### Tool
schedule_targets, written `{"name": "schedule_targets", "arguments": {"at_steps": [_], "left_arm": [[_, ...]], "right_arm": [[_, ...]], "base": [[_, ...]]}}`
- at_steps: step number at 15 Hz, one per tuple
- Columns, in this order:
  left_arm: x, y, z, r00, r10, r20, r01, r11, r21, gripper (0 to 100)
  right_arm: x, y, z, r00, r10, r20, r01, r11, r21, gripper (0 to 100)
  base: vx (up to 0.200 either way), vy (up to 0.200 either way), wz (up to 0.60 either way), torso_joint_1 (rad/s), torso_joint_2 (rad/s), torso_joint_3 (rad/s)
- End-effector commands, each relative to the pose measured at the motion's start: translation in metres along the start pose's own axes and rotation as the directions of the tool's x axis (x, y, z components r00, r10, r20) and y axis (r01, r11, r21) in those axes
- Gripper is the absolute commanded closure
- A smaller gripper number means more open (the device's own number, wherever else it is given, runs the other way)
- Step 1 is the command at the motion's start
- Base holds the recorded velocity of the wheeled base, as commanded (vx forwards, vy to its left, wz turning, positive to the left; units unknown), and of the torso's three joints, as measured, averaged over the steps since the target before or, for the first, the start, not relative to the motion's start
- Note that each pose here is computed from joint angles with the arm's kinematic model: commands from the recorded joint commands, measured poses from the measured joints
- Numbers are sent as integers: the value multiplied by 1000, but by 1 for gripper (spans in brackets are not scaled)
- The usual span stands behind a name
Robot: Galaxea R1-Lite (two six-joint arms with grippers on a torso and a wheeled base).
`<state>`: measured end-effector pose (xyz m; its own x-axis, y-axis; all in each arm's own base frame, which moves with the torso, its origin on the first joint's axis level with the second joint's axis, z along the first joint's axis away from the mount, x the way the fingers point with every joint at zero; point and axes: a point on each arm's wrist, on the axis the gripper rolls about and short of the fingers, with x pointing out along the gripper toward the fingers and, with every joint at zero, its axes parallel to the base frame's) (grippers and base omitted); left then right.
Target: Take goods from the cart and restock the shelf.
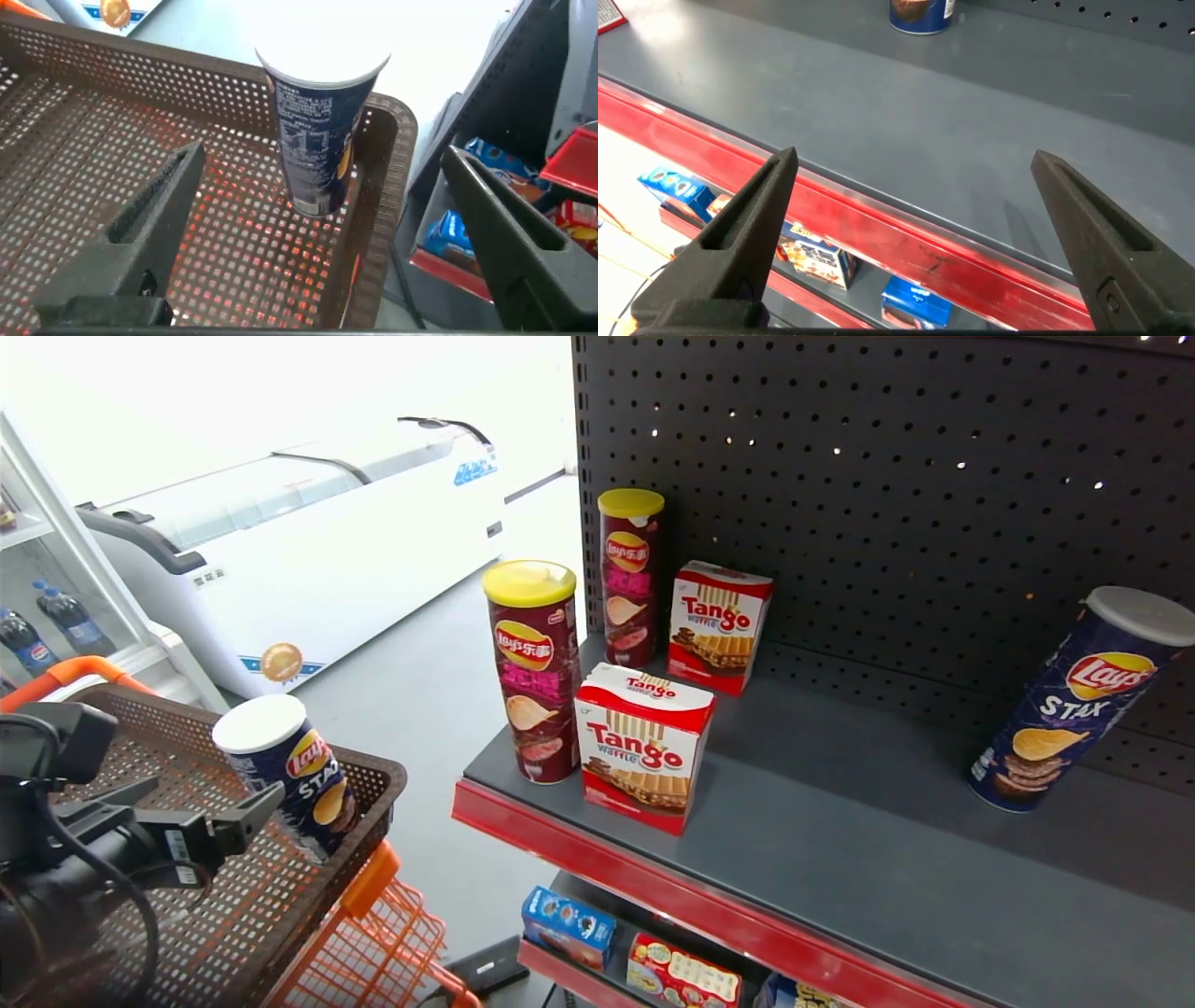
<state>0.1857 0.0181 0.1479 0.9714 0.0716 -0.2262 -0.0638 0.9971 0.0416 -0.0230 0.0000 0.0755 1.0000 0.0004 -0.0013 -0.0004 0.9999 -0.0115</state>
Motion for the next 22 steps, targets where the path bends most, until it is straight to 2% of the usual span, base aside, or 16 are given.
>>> {"name": "schedule_targets", "arguments": {"at_steps": [1, 2, 4, 11, 14, 18, 19, 20, 22], "left_arm": [[31, -1, -28, 994, -10, -107, 10, 1000, -5, 0], [40, 0, -39, 989, -7, -145, 7, 1000, 1, 0], [49, 1, -47, 988, -4, -151, 4, 1000, 1, 0], [101, 3, -35, 1000, 4, -28, -4, 1000, -5, 0], [117, 3, -34, 1000, 3, -14, -3, 1000, -4, 0], [128, 1, -41, 999, -5, -35, 5, 1000, -3, 0], [130, 0, -42, 999, -8, -32, 8, 1000, -4, 100], [132, 0, -41, 1000, -7, -15, 7, 1000, -14, 100], [131, 0, -38, 1000, -8, -5, 8, 1000, -14, 100]], "right_arm": [[0, 0, 0, 1000, 1, -2, -1, 1000, -1, 0], [0, 0, 0, 1000, 1, -2, -1, 1000, -1, 0], [0, 0, 0, 1000, 1, -2, -1, 1000, -1, 0], [0, 0, 0, 1000, 1, -2, -1, 1000, -1, 0], [0, 0, 0, 1000, 1, -2, -1, 1000, -1, 0], [0, 0, 0, 1000, 1, -2, -1, 1000, -1, 0], [0, 0, 0, 1000, 1, -2, -1, 1000, -1, 0], [0, 0, 0, 1000, 1, -2, -1, 1000, -1, 0], [0, 0, 0, 1000, 1, -2, -1, 1000, -1, 0]], "base": [[0, 0, 0, 0, 0, 0], [0, 0, 0, 0, 0, 0], [0, 0, 0, 0, 0, 0], [0, 0, 0, 0, 0, 0], [0, 0, 0, 0, 0, 0], [0, 0, 0, 0, 0, 0], [0, 0, 0, 0, 0, 0], [0, 0, 0, 0, 0, 0], [0, 0, 0, 0, 0, 0]]}}
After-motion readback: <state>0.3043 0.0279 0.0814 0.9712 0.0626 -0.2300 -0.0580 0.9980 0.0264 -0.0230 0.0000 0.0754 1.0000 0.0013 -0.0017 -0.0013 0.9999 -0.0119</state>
